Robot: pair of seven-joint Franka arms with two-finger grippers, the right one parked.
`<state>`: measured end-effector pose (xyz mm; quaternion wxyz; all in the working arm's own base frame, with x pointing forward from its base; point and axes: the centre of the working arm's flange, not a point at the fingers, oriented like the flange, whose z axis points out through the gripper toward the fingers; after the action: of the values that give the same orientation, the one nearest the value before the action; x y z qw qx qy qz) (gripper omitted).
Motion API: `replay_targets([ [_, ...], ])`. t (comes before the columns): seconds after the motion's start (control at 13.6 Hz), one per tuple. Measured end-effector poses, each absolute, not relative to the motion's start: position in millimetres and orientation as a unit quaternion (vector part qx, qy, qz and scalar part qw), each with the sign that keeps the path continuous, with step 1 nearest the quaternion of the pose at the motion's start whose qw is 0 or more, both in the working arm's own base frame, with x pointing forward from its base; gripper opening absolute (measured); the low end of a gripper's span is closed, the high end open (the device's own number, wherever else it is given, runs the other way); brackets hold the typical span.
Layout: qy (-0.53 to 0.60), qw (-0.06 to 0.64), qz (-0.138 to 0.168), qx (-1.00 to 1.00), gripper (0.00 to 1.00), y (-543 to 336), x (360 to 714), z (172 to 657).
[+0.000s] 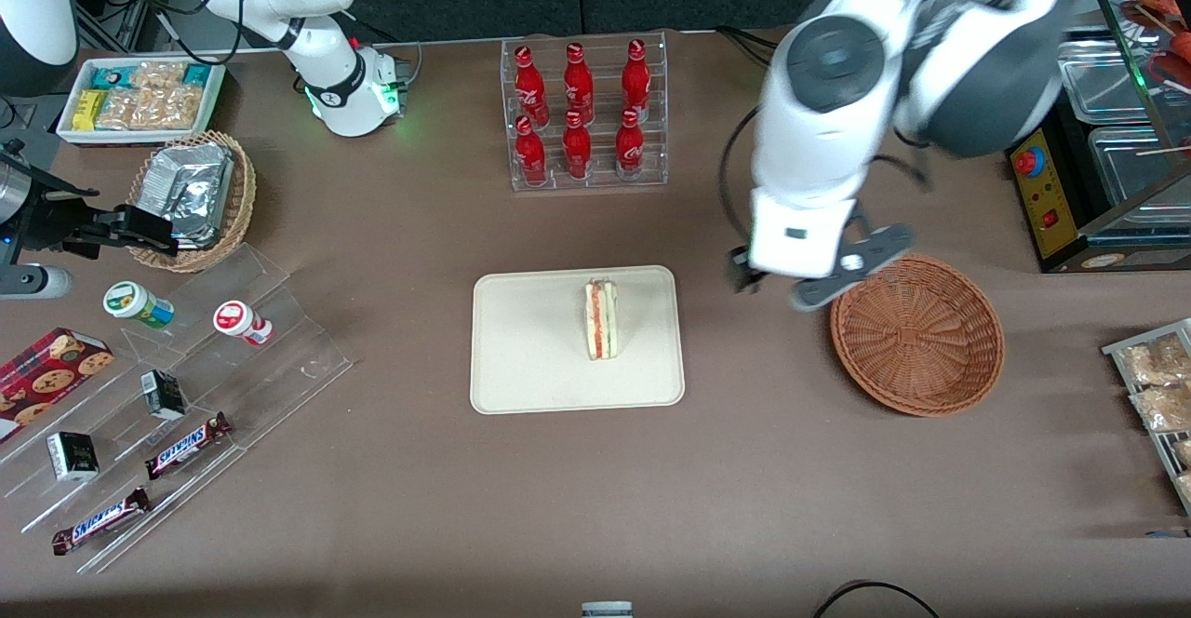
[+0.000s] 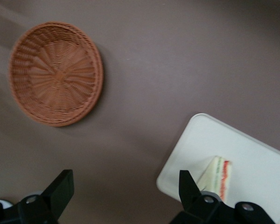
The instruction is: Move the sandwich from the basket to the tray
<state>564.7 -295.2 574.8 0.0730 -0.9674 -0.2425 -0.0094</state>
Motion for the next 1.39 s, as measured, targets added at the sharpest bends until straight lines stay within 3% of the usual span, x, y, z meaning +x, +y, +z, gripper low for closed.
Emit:
replay_targets([
  [0.51, -0.159, 0.042, 0.038, -0.986, 1.00, -165, 559, 644],
  [0.73, -0.123, 0.026, 0.041, -0.991, 1.00, -109, 546, 668],
  [1.1, -0.067, 0.015, 0.067, -0.995, 1.00, -37, 519, 662],
  [1.39, -0.041, -0.002, 0.070, -0.997, 1.00, -5, 510, 663],
])
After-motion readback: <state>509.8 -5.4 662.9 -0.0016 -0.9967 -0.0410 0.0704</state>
